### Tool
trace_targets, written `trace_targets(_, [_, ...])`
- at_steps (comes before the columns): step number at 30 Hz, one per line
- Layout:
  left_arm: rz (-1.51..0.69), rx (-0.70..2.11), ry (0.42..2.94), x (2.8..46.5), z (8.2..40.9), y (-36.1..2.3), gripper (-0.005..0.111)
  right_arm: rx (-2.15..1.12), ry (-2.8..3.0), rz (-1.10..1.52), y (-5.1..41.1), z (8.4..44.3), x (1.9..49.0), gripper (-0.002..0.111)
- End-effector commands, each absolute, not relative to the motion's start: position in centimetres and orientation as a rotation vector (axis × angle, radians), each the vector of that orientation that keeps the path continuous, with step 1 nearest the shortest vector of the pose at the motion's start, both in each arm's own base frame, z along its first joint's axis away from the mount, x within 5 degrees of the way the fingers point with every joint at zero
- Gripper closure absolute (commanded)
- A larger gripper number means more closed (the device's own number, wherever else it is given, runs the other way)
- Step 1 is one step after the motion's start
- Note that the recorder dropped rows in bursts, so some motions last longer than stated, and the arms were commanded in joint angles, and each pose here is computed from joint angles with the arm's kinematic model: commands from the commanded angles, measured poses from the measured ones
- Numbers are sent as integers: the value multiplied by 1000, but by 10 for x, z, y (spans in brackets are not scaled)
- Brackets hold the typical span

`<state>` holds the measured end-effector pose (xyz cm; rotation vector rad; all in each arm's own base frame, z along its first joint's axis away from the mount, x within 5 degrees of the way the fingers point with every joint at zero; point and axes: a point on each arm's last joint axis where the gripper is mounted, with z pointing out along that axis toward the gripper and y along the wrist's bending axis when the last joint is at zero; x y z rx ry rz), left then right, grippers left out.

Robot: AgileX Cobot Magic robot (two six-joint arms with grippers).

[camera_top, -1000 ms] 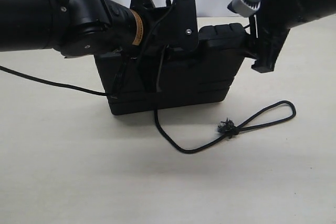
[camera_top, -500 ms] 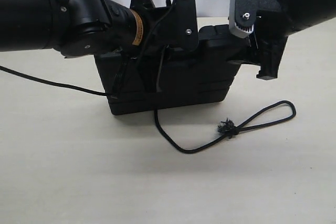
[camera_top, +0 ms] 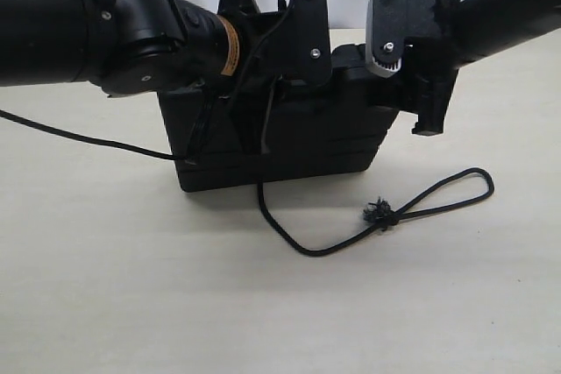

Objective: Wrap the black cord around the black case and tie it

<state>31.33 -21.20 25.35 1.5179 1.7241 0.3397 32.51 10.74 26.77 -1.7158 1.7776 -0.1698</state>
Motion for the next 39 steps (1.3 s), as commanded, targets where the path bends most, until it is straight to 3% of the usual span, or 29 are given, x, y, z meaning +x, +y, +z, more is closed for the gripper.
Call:
trace_targets(1, [309,1480,1691,312,262,-214,107,-1526,1923,-4,113,264,325,36])
trace_targets(14, [309,1480,1691,312,262,-214,107,-1416,2029,93,115,263,322,37])
trace_targets(18, [307,1478,1687,312,262,-215,107,-1435,2016,85,115,263,322,60])
trace_targets(21, [303,1476,1681,312,263,-215,105,-1436,2016,83,115,263,322,87])
trace_targets(23, [301,1475,1677,312,263,-215,98,-1481,1996,64,114,262,321,104])
trace_targets(32, [296,1472,1668,313,264,-216,46,-1567,1948,24,113,261,321,104])
trace_targets(39, [306,1445,1631,308,281,-212,36,-1563,1946,20,113,262,321,104])
